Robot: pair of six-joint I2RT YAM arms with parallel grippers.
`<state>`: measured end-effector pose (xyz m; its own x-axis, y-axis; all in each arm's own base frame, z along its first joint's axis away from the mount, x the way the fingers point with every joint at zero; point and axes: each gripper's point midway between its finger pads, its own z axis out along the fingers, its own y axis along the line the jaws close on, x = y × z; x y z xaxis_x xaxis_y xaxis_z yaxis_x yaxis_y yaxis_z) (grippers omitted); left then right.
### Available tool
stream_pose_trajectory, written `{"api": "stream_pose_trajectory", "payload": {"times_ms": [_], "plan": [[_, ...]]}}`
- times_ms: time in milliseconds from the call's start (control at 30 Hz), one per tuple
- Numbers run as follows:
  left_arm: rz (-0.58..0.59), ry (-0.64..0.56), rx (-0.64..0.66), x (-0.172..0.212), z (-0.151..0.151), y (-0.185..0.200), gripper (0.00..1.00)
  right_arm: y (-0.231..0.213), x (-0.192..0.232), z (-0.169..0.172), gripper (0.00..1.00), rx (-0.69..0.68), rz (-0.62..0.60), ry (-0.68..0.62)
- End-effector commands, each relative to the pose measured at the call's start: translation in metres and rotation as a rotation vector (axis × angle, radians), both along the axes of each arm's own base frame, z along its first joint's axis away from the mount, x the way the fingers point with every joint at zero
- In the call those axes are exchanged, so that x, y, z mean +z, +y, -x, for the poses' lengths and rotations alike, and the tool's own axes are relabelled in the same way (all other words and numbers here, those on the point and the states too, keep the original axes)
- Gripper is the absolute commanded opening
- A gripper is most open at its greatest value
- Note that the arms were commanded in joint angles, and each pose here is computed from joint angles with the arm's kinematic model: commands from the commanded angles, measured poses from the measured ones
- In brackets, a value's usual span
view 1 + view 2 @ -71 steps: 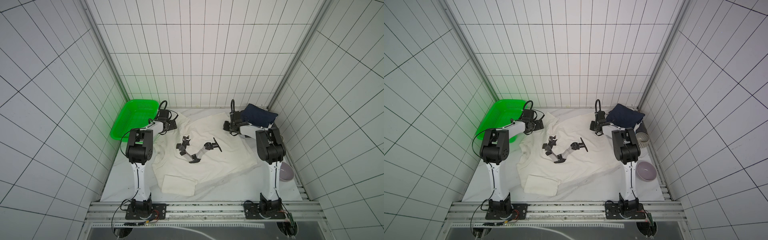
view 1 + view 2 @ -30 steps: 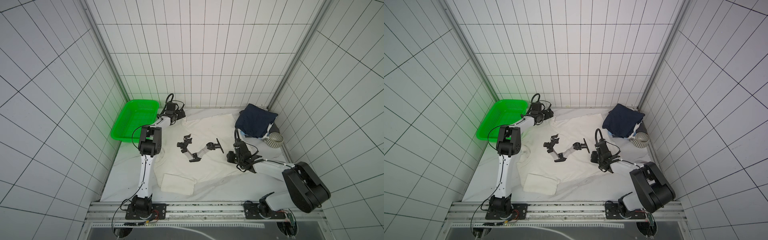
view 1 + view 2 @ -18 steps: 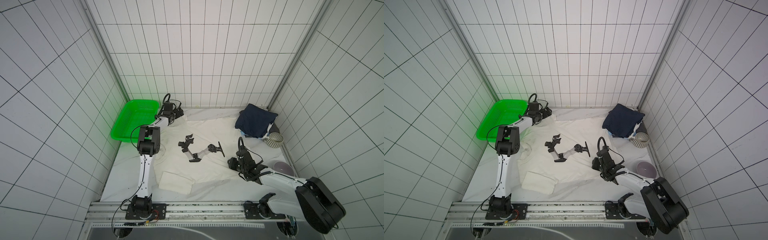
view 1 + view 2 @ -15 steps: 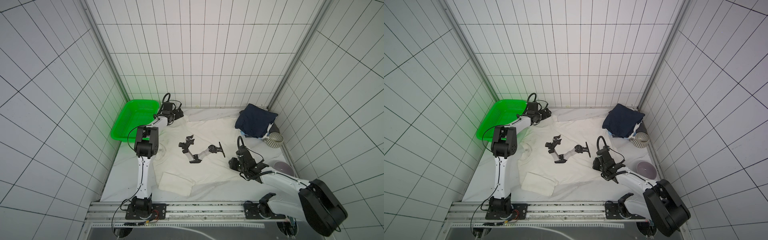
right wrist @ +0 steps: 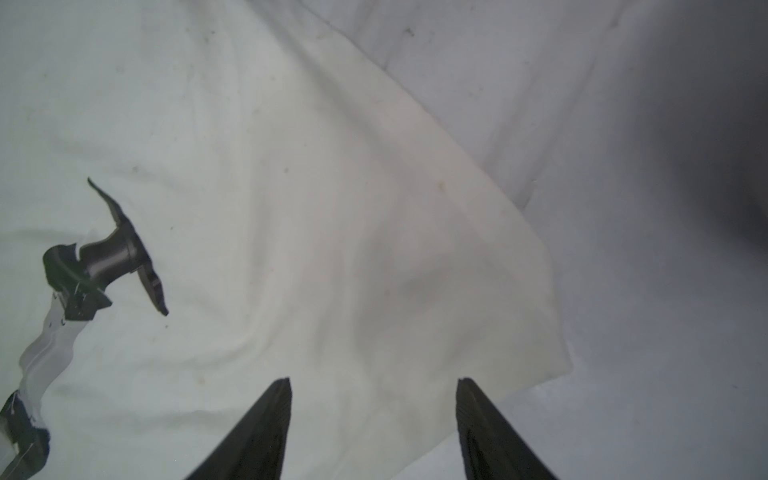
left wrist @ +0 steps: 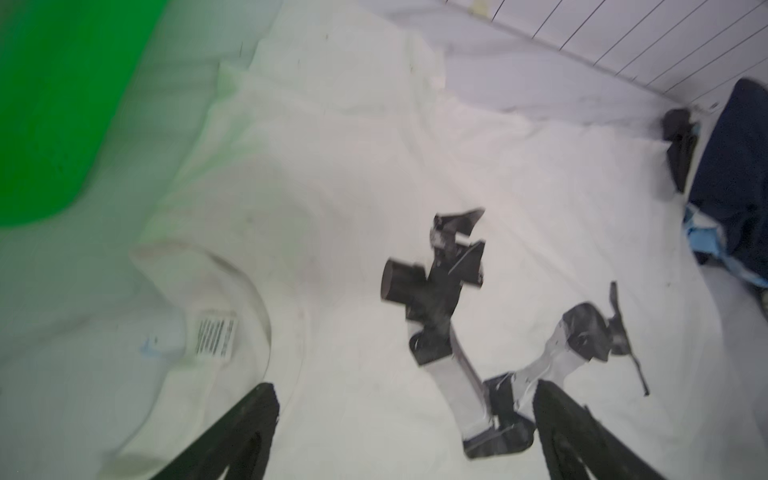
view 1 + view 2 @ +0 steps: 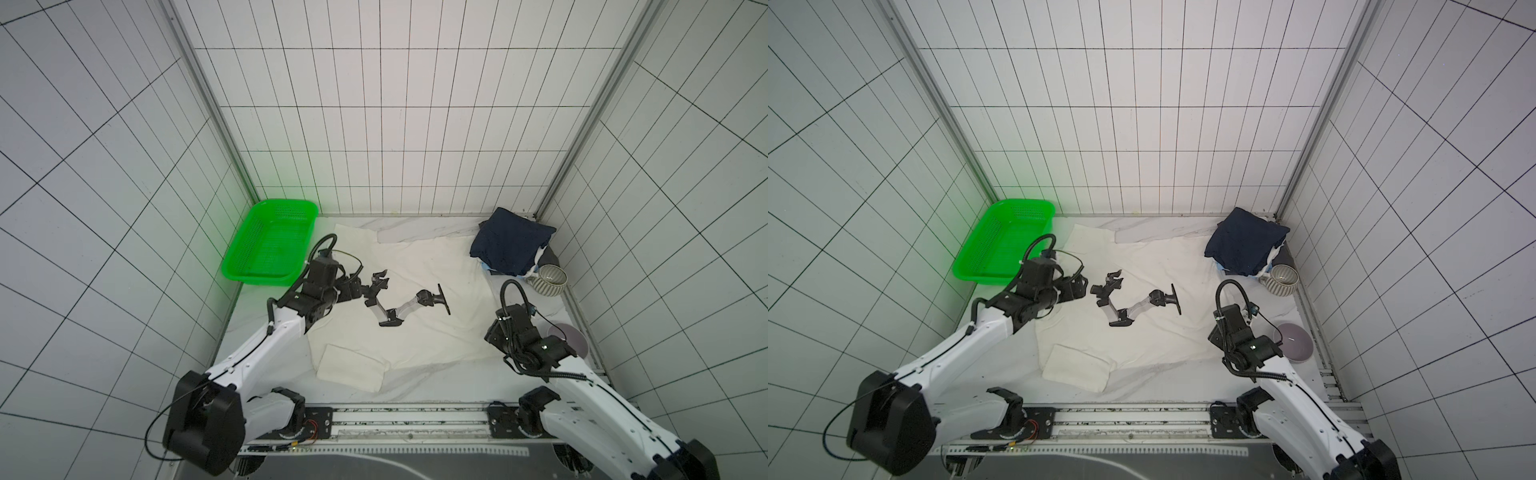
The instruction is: Fold and stack the t-shirts
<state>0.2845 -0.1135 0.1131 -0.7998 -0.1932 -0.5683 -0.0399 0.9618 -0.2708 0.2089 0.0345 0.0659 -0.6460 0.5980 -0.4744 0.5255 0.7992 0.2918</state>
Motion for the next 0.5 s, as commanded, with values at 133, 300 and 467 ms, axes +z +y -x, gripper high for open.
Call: {"api": "stream_pose_trajectory", "payload": {"times_ms": [133,300,467], "plan": [[-0.112,0.070,0.138,-0.038,0.085,0.024,0.84,-0.042,0.005,-0.002,0.68,-0.212,0.070,0.057],[-0.102,0.142,0.178,-0.052,0.114,0.011,0.73,-0.024,-0.018,0.005,0.68,-0.159,-0.008,0.165],[-0.188,0.209,0.240,-0.065,0.140,0.022,0.70,-0.022,-0.035,0.015,0.70,-0.145,-0.016,0.218]]}}
